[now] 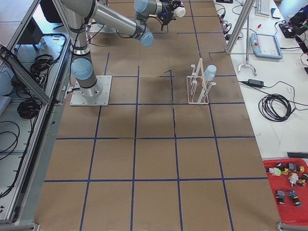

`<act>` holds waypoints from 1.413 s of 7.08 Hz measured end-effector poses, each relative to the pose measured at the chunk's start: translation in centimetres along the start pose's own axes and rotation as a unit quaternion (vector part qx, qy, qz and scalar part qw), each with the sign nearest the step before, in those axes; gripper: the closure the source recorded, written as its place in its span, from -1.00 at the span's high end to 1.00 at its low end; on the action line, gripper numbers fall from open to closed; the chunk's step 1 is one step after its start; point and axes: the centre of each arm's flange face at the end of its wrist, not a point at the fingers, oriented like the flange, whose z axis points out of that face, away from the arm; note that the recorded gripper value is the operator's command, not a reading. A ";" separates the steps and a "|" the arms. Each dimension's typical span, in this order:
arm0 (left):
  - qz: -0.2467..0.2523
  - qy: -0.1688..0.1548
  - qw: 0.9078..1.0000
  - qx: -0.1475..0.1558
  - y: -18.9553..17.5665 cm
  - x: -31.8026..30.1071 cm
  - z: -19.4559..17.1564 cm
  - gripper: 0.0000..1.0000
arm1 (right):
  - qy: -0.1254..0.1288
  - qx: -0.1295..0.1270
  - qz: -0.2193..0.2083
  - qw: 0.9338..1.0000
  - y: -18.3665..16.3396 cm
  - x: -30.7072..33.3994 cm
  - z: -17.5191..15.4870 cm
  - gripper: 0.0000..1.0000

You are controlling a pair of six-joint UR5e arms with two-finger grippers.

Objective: Transfer IKEA cup to right arm and place on rack

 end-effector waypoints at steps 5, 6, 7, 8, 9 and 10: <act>0.000 0.000 1.000 0.000 0.0 0.0 0.0 -0.86 | 0.001 -0.003 -0.002 1.000 1.2 0.0 2.4 0.92; -0.001 0.000 1.000 0.000 0.0 0.0 0.0 -0.86 | 0.002 -0.004 -0.002 1.000 1.3 0.0 2.7 0.92; -0.002 0.000 1.000 0.000 0.0 0.0 0.0 -0.86 | 0.002 -0.005 -0.001 1.000 1.3 0.0 2.9 0.92; -0.004 0.000 1.000 0.000 -0.1 0.0 0.0 -0.86 | 0.003 -0.006 0.003 1.000 1.3 0.0 3.0 0.92; -0.005 0.000 1.000 0.000 -0.1 0.0 0.0 -0.86 | 0.002 -0.007 0.006 1.000 1.3 0.0 3.0 0.91; -0.005 -0.001 1.000 0.000 -0.1 0.0 0.0 -0.84 | 0.002 -0.007 0.008 1.000 1.3 0.0 3.0 0.74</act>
